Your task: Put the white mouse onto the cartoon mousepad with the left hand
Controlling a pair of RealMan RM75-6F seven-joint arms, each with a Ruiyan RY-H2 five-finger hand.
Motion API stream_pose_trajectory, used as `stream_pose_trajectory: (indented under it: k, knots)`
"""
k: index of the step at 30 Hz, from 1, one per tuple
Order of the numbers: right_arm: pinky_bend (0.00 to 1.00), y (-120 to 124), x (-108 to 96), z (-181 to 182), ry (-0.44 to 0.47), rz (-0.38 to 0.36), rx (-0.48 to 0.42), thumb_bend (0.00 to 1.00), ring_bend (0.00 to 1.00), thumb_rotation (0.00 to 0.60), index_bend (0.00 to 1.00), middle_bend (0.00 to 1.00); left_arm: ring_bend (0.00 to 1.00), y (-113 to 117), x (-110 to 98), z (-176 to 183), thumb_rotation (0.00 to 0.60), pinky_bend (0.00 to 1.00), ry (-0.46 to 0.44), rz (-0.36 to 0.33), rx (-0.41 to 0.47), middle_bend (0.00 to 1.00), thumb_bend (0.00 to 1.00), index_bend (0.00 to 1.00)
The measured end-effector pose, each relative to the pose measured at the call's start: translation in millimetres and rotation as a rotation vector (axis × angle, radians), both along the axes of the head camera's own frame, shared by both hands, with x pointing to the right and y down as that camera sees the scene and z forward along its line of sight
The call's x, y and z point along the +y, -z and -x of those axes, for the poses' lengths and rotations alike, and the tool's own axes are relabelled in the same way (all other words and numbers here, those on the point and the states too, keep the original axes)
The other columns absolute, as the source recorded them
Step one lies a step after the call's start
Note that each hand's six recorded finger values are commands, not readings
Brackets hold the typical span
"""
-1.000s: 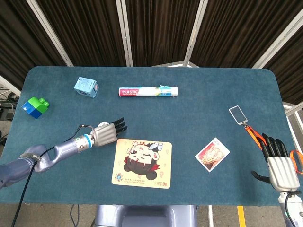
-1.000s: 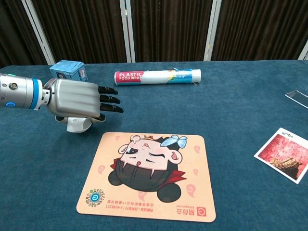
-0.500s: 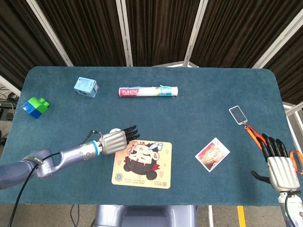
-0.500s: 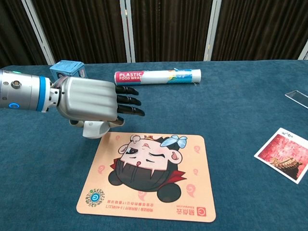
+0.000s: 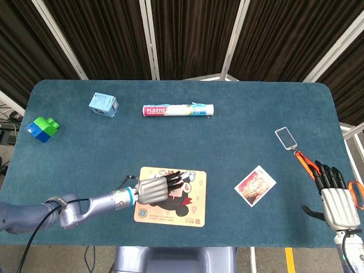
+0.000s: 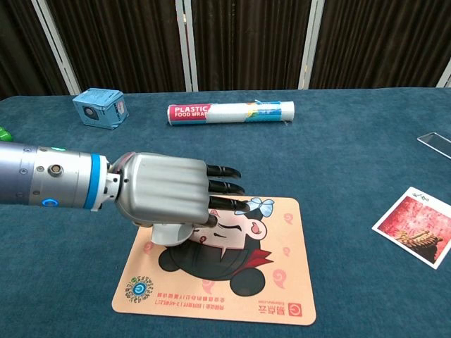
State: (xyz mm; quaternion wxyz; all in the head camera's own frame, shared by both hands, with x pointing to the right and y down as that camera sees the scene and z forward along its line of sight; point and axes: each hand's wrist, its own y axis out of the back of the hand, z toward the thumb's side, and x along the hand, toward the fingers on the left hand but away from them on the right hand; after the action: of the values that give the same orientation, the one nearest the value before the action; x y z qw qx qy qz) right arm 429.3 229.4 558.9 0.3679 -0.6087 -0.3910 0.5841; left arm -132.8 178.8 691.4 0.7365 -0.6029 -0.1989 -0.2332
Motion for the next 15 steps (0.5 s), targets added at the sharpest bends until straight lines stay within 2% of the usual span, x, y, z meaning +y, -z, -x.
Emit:
stream_pose_trajectory:
  k: [10, 15]
  knots:
    - [0.00, 0, 0, 0, 0.001, 0.002, -0.002, 0.09, 0.00, 0.600, 0.00, 0.00, 0.00, -3, 23, -22, 0.600, 0.00, -0.033, 0.025, 0.023, 0.00, 0.13, 0.56]
    - [0.00, 0, 0, 0, 0.002, 0.002, -0.001, 0.09, 0.00, 0.600, 0.00, 0.00, 0.00, -4, 26, -29, 0.600, 0.00, -0.024, 0.030, 0.036, 0.00, 0.14, 0.54]
